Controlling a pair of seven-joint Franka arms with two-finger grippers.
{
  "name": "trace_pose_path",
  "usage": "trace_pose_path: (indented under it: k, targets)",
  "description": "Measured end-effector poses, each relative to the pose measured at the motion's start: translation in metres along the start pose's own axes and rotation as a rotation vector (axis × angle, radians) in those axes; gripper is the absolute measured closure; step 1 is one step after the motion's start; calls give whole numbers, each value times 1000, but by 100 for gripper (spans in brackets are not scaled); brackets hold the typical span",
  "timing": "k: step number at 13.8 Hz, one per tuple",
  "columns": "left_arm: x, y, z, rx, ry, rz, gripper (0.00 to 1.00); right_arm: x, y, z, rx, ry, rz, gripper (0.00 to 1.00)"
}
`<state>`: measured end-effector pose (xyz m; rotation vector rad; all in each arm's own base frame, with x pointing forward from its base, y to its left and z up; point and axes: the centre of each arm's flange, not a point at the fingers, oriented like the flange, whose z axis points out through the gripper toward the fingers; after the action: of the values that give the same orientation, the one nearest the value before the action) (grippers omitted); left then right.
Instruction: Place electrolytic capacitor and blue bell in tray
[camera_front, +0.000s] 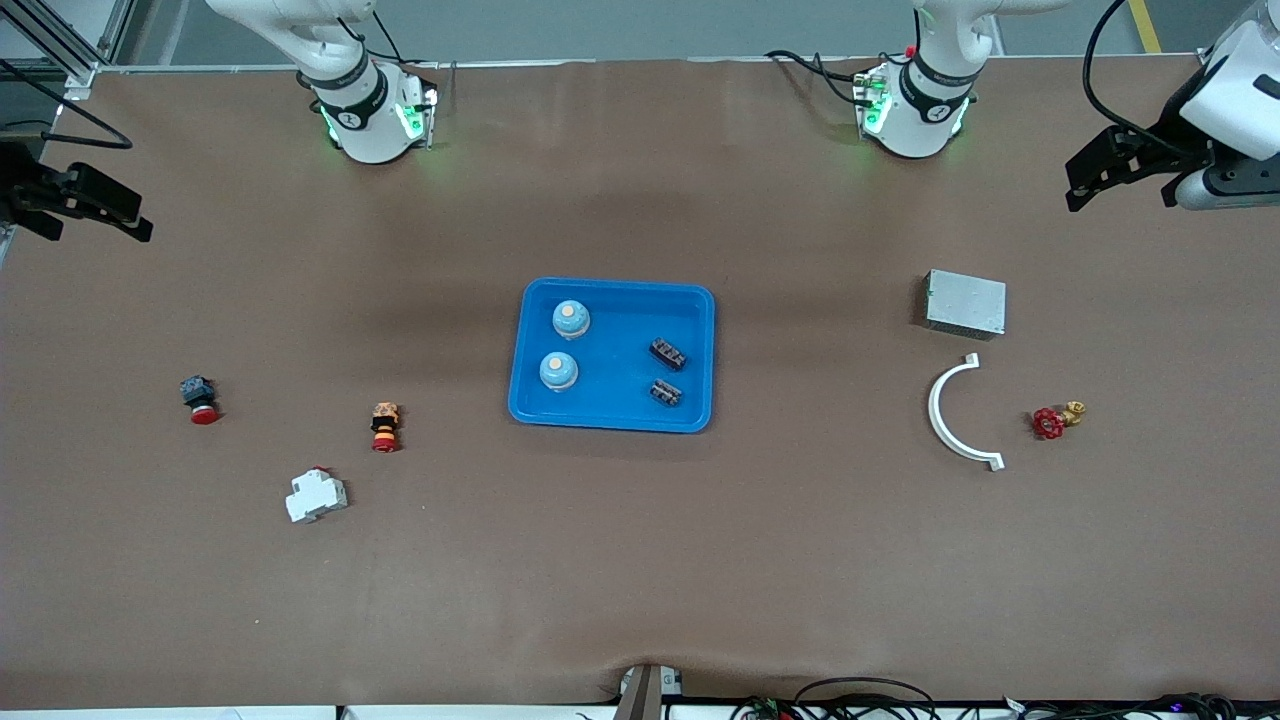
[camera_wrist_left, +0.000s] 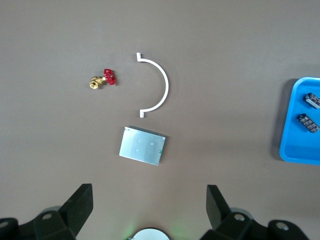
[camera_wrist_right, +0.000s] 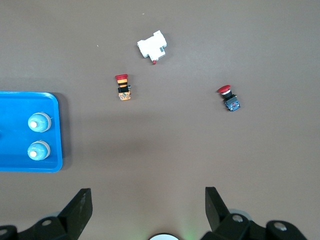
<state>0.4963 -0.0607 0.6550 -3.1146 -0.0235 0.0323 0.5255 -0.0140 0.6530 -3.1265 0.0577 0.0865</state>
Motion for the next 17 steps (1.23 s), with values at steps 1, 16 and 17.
trace_pose_path:
  k: [1, 16, 17]
  targets:
    - [0, 1, 1, -6, -4, 0, 0, 0, 0, 0, 0, 0, 0, 0]
    - [17, -2, -6, -16, -1, 0, 0, 0, 0, 0, 0, 1, -1, 0]
    - [16, -2, -7, -15, -6, 0, 0, 0, 0, 0, 0, 1, -1, 0]
